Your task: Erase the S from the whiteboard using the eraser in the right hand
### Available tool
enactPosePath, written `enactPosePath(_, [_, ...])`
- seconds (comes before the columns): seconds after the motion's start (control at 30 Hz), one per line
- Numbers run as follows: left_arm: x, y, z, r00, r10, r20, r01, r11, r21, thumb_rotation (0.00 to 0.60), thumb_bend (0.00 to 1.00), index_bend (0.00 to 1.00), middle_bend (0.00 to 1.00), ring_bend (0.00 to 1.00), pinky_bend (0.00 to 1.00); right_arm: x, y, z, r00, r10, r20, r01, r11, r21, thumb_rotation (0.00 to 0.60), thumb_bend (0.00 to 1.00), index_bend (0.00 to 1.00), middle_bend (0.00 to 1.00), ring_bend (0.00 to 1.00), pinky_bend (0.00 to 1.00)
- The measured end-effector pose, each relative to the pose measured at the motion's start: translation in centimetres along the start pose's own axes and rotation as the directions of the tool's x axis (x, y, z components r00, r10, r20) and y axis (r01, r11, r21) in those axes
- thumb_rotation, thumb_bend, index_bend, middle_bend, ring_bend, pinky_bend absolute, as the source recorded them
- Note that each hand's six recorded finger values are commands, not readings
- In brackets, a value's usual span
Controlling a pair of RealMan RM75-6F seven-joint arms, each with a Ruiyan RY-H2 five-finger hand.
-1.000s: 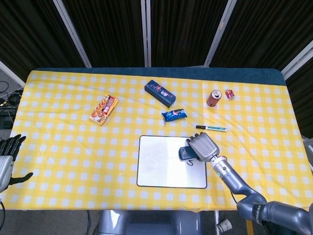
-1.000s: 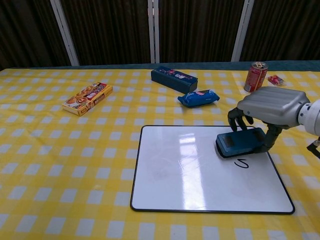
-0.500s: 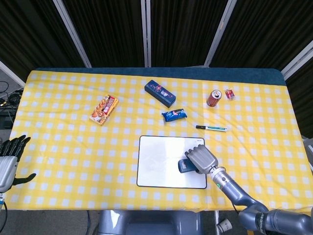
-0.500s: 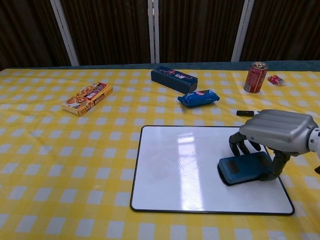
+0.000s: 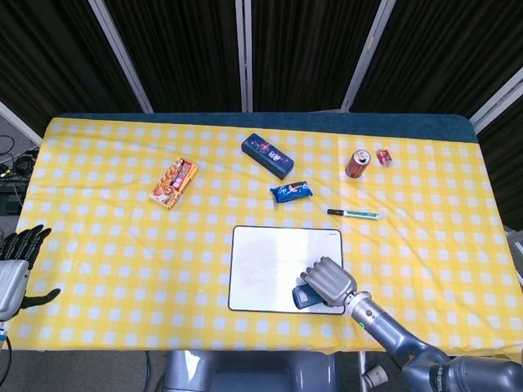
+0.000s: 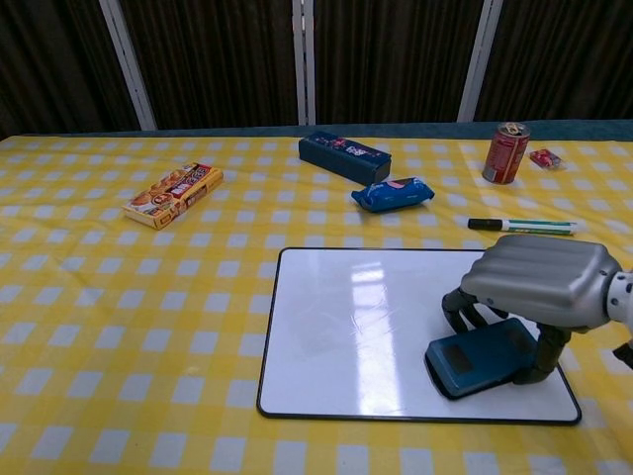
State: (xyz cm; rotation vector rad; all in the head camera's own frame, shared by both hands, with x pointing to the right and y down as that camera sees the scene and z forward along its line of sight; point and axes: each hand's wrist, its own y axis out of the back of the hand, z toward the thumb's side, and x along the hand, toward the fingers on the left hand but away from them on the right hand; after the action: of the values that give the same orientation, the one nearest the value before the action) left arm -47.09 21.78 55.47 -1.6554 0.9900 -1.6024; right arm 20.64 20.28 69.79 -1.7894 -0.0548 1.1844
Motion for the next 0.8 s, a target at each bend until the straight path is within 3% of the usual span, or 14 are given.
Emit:
enactPosePath(0.4, [0.1, 0.0, 0.1, 1.000, -0.006, 0.010, 0.006, 1.000, 0.001, 0.600, 0.00, 0.00, 0.00, 0.00, 0.00, -3.1, 2.0, -5.2, 0.984, -0.065, 0.165, 0.064, 0.998, 0.014, 0.600, 0.72, 0.55, 0.60, 0.54, 0.53])
enactPosePath(0.57, [0.1, 0.0, 0.2, 1.000, -0.006, 0.013, 0.006, 1.000, 0.001, 0.600, 0.00, 0.00, 0.00, 0.00, 0.00, -3.8, 2.4, -4.6, 0.984, -0.077, 0.159, 0.082, 0.996, -0.022, 0.600, 0.73, 0.55, 0.60, 0.54, 0.53])
enactPosePath(0.8, [0.0, 0.1, 0.2, 1.000, -0.002, 0.015, 0.002, 1.000, -0.003, 0.600, 0.00, 0.00, 0.00, 0.00, 0.00, -3.8, 1.5, -3.3, 0.992, -0.043, 0.117, 0.046, 0.999, -0.023, 0.600, 0.73, 0.54, 0.60, 0.54, 0.53])
